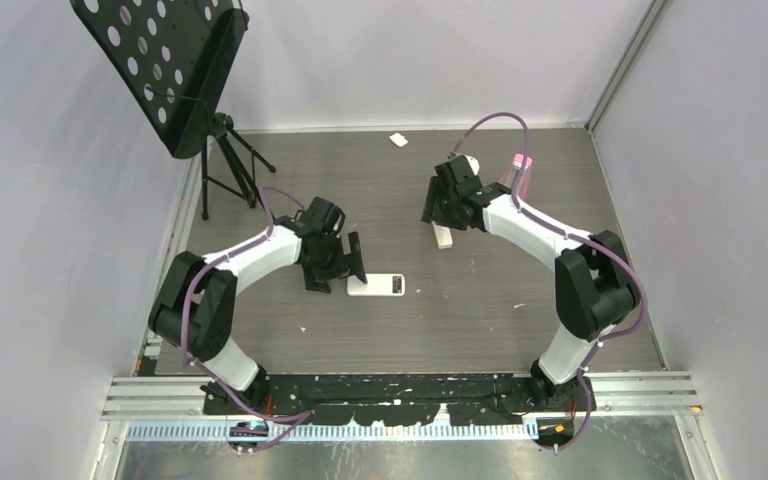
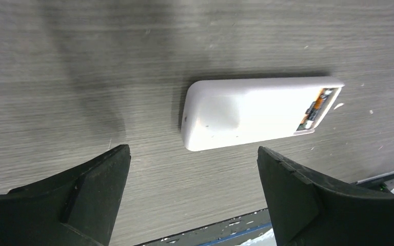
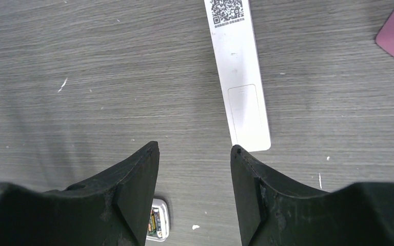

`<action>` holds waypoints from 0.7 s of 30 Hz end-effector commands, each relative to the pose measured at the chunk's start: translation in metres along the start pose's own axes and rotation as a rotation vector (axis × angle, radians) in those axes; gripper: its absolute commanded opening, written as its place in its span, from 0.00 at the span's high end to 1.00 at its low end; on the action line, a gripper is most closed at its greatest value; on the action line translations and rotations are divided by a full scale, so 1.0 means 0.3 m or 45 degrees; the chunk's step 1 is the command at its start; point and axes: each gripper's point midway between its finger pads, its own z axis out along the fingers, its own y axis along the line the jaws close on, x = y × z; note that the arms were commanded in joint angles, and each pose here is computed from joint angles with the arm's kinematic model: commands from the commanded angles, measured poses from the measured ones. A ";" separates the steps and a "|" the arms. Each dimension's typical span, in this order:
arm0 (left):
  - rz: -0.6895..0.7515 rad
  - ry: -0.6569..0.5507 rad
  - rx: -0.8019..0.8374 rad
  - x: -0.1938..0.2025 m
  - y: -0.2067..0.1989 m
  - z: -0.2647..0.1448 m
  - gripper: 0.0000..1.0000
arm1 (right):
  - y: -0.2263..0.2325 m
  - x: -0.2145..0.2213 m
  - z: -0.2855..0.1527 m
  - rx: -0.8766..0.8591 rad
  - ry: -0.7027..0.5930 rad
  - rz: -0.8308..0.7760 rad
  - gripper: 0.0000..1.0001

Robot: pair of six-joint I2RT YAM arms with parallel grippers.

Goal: Load the batteries into the remote control

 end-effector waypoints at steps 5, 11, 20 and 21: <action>0.078 -0.395 0.120 -0.370 -0.235 -0.105 0.29 | -0.022 -0.057 -0.120 -0.049 -0.098 0.097 0.43; 0.023 -0.725 0.152 -0.742 -0.412 -0.059 0.37 | -0.048 -0.031 -0.163 -0.058 -0.106 0.133 0.44; -0.059 -0.965 0.259 -1.121 -0.569 0.177 0.27 | -0.062 0.001 -0.180 -0.067 -0.089 0.156 0.45; -0.065 -1.001 0.280 -1.160 -0.590 0.178 0.27 | -0.063 0.004 -0.178 -0.067 -0.084 0.155 0.45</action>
